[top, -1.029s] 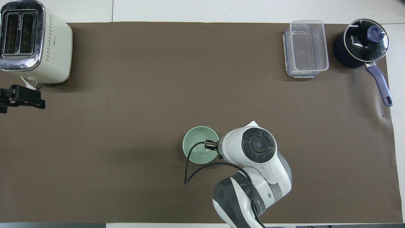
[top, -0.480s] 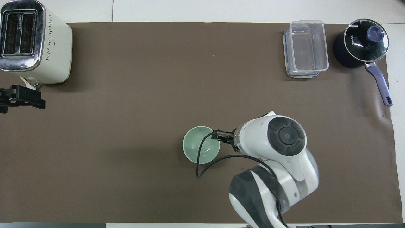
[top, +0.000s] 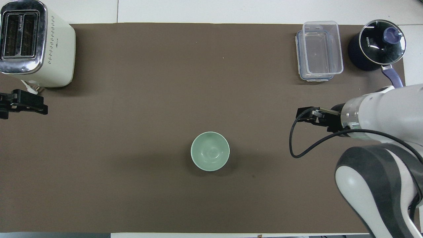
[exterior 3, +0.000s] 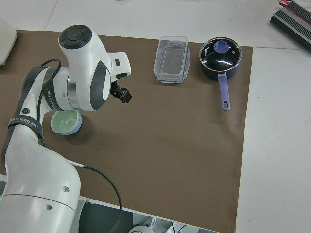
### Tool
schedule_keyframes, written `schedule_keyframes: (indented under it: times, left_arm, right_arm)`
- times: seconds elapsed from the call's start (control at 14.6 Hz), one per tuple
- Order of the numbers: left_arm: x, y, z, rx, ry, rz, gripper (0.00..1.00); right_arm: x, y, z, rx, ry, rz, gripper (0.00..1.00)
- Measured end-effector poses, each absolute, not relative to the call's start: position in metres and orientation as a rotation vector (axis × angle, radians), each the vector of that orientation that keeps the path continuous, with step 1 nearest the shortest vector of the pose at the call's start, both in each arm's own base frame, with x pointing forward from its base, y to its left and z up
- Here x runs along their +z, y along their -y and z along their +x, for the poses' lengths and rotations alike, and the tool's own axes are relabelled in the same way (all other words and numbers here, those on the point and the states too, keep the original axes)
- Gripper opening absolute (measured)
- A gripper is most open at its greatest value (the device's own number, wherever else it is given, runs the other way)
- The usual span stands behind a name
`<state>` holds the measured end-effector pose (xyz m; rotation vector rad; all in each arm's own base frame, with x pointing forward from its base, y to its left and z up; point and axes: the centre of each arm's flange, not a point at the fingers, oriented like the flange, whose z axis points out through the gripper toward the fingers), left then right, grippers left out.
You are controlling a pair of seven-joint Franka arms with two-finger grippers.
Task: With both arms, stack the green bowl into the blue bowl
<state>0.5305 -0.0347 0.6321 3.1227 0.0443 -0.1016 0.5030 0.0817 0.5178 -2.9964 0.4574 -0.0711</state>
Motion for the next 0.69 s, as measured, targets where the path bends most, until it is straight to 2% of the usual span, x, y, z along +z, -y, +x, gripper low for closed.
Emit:
schedule_keyframes:
  times: [0.27, 0.69]
  left_arm:
    - [0.632, 0.032, 0.531, -0.102, -0.052, 3.122, 1.0]
    - [0.632, 0.032, 0.531, -0.102, -0.052, 3.122, 1.0]
  right_arm:
    - [0.526, -0.049, 0.51, -0.115, -0.417, -3.024, 1.0]
    - [0.57, -0.005, 0.52, -0.132, -0.356, -3.039, 1.0]
